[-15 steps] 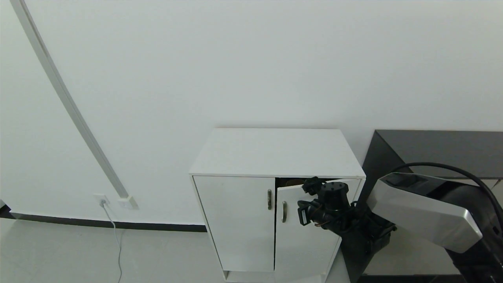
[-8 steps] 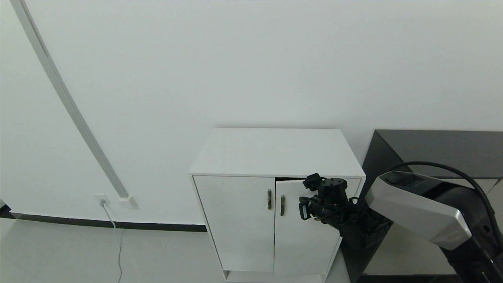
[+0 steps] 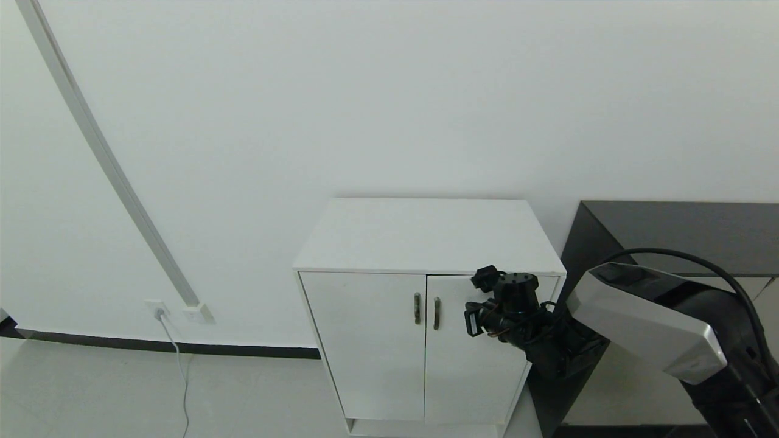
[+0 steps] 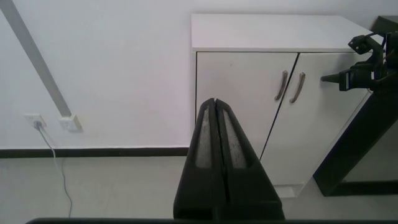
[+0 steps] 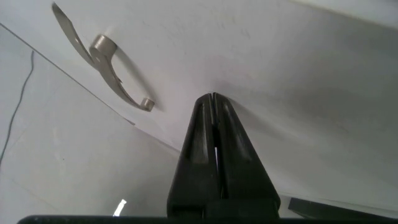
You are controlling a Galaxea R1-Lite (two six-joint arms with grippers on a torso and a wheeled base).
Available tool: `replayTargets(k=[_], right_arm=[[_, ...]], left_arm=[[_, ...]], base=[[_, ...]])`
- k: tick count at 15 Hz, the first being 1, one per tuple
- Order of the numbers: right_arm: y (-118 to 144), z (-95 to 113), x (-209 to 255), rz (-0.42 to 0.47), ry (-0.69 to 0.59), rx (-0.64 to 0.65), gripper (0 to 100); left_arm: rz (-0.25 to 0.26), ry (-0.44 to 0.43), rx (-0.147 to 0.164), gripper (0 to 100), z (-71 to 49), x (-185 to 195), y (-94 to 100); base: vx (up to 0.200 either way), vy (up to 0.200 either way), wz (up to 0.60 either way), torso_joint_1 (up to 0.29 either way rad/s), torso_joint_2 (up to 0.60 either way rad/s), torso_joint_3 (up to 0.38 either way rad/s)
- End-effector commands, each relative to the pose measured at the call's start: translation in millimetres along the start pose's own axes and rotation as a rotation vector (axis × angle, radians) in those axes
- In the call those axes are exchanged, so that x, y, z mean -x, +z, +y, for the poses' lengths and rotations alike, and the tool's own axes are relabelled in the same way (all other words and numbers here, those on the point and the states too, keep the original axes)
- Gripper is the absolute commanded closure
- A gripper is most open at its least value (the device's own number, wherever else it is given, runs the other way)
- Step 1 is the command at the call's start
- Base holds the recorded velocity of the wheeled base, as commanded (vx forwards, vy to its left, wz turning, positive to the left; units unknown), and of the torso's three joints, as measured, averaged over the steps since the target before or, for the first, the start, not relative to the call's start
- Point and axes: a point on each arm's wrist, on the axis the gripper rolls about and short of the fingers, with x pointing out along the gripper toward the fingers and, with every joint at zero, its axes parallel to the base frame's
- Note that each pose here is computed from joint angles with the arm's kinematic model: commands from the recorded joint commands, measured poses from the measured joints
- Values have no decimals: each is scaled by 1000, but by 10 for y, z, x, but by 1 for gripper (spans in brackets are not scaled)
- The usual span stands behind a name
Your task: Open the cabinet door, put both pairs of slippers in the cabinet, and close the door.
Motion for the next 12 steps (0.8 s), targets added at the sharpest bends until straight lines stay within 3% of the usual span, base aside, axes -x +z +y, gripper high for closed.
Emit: replayTargets(k=[1, 12], right_arm=[[21, -6, -12, -8, -1, -1, 100], [26, -41, -34, -12, -8, -5, 100]], left_arm=[[0, 0, 0, 100, 0, 0, -1], [0, 2, 2, 100, 0, 0, -1]], base=[[0, 0, 0, 0, 0, 0], [0, 0, 0, 0, 0, 0]])
